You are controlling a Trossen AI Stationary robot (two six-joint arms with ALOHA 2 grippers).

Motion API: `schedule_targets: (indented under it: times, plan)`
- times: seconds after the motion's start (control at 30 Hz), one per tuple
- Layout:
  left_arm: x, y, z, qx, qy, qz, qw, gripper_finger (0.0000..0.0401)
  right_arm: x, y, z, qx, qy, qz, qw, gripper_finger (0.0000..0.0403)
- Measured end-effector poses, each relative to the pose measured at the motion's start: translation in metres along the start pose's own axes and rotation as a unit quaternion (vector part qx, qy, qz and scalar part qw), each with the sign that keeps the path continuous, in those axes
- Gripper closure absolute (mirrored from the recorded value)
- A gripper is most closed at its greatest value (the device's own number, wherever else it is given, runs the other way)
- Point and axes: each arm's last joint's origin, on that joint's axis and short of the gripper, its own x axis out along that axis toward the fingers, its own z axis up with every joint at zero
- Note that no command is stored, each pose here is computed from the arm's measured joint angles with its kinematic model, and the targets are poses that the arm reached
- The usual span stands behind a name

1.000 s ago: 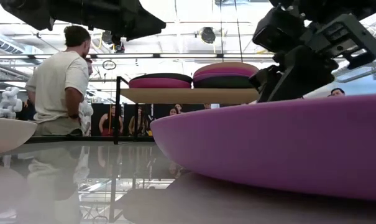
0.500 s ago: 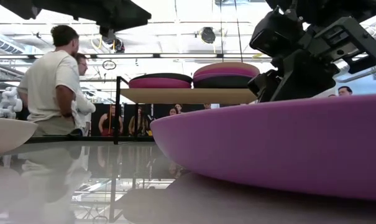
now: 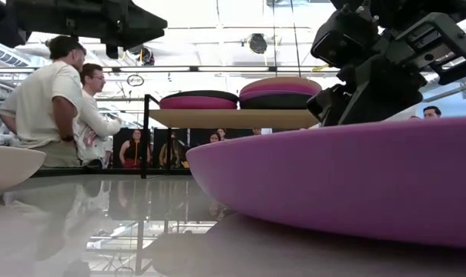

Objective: Place and stack plates onto a shelf
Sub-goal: Stack the purple plate on top of the black plate on the shelf

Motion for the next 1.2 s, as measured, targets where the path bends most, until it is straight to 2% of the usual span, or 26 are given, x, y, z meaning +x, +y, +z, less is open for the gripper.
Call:
schedule_targets:
  times: [0.2, 0.6, 1.03, 1.2]
  plan:
    - [0.0, 0.0, -0.001, -0.004, 0.002, 0.0, 1.0, 0.0256, 0.0, 0.001, 0.0, 0.002, 0.003, 0.025, 1.0, 0.0239]
    - [0.0, 0.0, -0.001, -0.024, 0.005, -0.001, 1.0, 0.0256, 0.004, 0.006, -0.002, 0.006, 0.008, 0.031, 0.999, 0.0208]
    - [0.0, 0.0, -0.002, -0.03, 0.007, -0.002, 1.0, 0.0256, 0.037, 0.002, -0.009, 0.025, 0.05, 0.037, 0.998, 0.0214]
    - [0.0, -0.001, -0.002, -0.036, 0.008, -0.002, 0.999, 0.0256, 0.04, 0.002, -0.007, 0.019, 0.058, 0.037, 0.997, 0.0254]
